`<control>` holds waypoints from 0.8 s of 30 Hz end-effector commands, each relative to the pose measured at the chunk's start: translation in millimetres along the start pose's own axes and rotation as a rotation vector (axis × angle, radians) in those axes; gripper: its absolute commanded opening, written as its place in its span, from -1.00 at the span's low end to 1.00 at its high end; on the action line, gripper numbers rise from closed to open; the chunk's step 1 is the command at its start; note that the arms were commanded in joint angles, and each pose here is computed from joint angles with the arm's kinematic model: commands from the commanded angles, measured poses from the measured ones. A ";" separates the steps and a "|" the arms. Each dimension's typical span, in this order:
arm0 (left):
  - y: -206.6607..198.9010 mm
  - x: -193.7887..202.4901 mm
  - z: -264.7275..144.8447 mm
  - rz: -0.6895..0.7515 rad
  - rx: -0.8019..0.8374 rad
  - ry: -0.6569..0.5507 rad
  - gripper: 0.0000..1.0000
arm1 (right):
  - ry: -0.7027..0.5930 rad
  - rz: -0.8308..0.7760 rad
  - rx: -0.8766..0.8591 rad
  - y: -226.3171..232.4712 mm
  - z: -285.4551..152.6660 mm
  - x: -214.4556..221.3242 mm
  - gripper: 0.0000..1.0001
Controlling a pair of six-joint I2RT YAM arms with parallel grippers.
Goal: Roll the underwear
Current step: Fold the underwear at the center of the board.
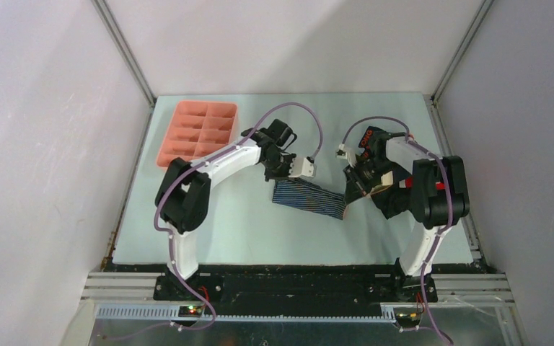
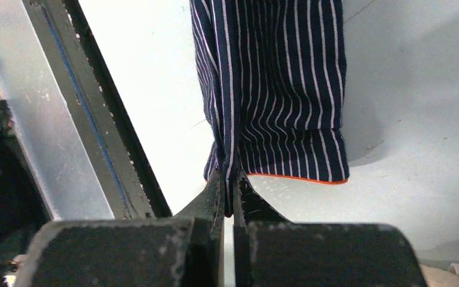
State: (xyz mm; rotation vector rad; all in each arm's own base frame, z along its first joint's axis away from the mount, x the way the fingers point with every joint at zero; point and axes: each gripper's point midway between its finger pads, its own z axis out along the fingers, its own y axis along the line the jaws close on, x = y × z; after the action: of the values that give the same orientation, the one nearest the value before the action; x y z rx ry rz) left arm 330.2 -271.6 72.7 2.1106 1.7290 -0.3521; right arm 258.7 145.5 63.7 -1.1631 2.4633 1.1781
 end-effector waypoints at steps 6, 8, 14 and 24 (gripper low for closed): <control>52.6 -5.1 -5.9 0.026 -0.179 0.011 -1.00 | -0.013 0.109 0.009 -20.7 -1.5 -14.0 -1.00; 58.7 -4.1 -3.2 0.023 -0.202 0.018 -1.00 | -0.015 0.132 0.015 -25.7 -1.3 -16.7 -1.00; 75.4 -1.1 2.0 0.021 -0.260 0.036 -1.00 | -0.009 0.185 0.052 -41.0 0.8 -16.0 -1.00; 84.5 10.0 12.3 0.012 -0.283 0.071 -1.00 | -0.037 0.300 0.089 -63.5 2.8 -31.7 -1.00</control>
State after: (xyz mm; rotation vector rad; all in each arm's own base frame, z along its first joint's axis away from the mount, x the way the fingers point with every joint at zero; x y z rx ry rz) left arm 393.4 -282.0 54.4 2.0111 1.7014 -0.0944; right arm 303.2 140.2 36.0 -0.8425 2.6839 1.1614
